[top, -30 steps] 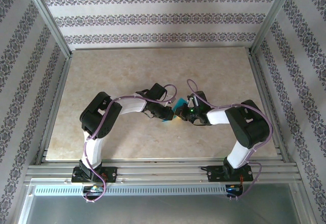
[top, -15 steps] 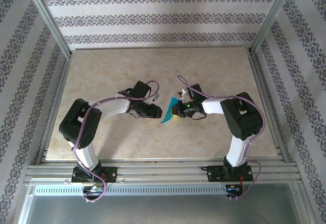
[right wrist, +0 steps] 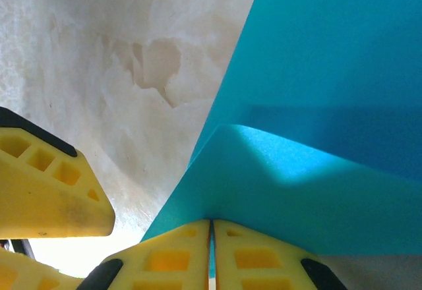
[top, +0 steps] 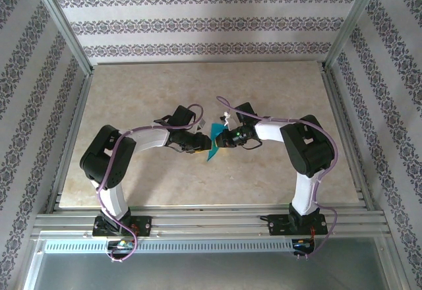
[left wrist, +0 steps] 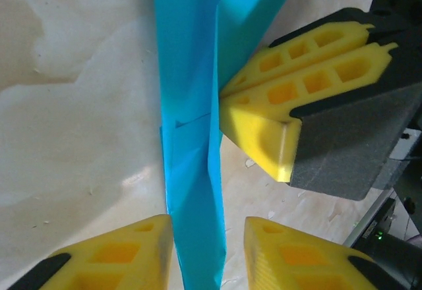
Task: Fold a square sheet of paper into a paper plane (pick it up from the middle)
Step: Fold the wing for the fifth time at the center of the table.
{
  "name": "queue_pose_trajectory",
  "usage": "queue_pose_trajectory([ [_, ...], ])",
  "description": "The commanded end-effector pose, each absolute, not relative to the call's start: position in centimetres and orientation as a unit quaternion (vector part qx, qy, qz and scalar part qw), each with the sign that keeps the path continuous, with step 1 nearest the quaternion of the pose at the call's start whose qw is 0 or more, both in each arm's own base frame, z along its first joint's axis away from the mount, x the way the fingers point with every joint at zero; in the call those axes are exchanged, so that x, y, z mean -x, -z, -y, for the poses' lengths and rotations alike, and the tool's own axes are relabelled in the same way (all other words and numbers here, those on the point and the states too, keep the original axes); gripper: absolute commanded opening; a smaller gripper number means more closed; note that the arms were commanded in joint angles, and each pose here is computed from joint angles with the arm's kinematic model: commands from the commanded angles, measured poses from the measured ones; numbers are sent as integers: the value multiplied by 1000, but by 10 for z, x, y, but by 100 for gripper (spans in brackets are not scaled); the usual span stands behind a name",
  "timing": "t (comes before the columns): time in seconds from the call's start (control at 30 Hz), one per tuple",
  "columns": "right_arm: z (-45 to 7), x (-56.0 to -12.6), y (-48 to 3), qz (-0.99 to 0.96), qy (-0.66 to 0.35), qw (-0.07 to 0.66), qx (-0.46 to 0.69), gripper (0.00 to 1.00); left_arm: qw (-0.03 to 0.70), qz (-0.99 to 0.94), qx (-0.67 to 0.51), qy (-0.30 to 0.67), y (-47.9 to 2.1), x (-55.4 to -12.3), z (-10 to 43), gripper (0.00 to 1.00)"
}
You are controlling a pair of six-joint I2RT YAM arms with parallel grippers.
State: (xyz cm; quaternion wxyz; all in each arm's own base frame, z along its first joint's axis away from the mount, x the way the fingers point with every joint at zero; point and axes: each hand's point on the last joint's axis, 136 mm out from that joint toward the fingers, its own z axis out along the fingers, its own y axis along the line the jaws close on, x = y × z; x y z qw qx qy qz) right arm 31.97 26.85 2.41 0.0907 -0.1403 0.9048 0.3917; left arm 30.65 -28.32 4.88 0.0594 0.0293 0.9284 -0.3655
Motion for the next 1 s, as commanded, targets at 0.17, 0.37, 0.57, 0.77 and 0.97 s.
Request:
queue_pose_trajectory([
  [0.17,-271,-320,-20,-906,-393,78,139,12,50,-924,-36,377,-43,-304,297,31],
  [0.37,-271,-320,-14,-909,-389,69,131,13,59,-923,-31,380,-53,-306,297,31],
  [0.57,-270,-320,-13,-911,-386,69,130,13,51,-926,-10,375,-56,-305,295,26],
  [0.77,-270,-321,-12,-912,-384,69,127,13,42,-921,-5,386,-59,-303,298,22],
  [0.97,-268,-321,-9,-914,-381,65,121,13,28,-923,-11,385,-55,-296,301,22],
])
